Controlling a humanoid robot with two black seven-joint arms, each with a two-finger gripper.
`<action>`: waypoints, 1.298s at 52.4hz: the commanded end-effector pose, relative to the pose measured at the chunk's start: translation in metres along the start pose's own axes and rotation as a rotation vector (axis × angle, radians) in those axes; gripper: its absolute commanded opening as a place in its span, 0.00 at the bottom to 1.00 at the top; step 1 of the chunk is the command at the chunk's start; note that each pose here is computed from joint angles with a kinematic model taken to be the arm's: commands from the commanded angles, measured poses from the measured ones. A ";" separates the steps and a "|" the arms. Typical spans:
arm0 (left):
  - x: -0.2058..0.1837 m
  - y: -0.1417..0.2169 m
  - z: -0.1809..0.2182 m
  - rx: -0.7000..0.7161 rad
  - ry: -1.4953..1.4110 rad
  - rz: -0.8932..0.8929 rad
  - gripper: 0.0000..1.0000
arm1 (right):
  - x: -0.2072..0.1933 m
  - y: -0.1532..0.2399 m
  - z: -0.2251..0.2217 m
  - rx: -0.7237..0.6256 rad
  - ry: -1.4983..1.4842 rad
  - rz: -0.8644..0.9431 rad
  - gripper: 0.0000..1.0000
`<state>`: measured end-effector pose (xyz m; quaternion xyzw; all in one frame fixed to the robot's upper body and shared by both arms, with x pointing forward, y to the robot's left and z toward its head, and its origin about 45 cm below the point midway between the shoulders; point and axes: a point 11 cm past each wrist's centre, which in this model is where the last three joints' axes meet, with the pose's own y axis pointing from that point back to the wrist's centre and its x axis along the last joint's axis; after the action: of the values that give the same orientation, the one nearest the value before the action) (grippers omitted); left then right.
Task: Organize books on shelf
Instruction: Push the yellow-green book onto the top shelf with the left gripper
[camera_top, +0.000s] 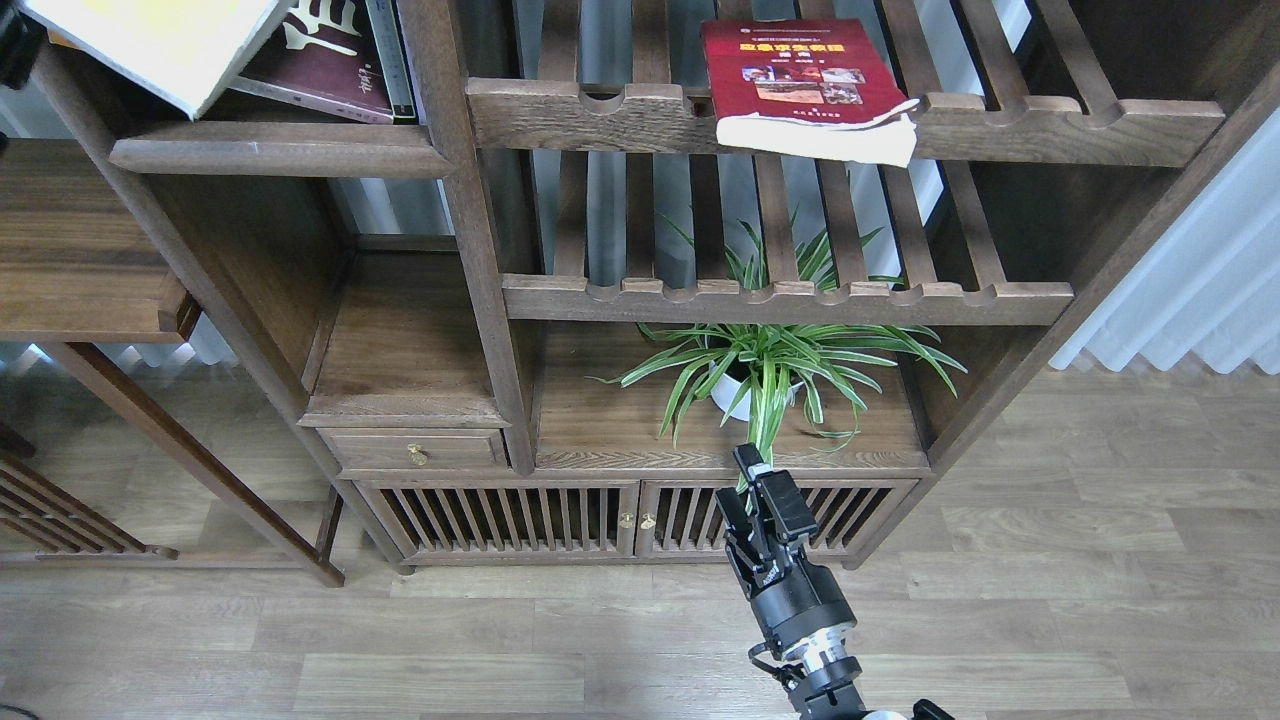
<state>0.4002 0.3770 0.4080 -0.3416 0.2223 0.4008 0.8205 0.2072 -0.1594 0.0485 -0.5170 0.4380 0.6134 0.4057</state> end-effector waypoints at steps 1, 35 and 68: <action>0.003 0.000 0.001 0.025 -0.066 0.018 0.03 | 0.000 0.001 0.000 0.001 -0.002 0.002 0.85; 0.019 -0.006 0.004 0.007 -0.282 0.080 0.02 | 0.000 0.004 0.017 -0.051 -0.007 0.002 0.85; 0.019 -0.054 -0.039 0.094 -0.411 0.059 0.01 | 0.003 0.006 0.022 -0.067 -0.010 0.011 0.87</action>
<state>0.4430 0.3319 0.3864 -0.2190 0.0893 0.4643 0.8535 0.1949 -0.1402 0.0483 -0.5241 0.4182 0.6325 0.3877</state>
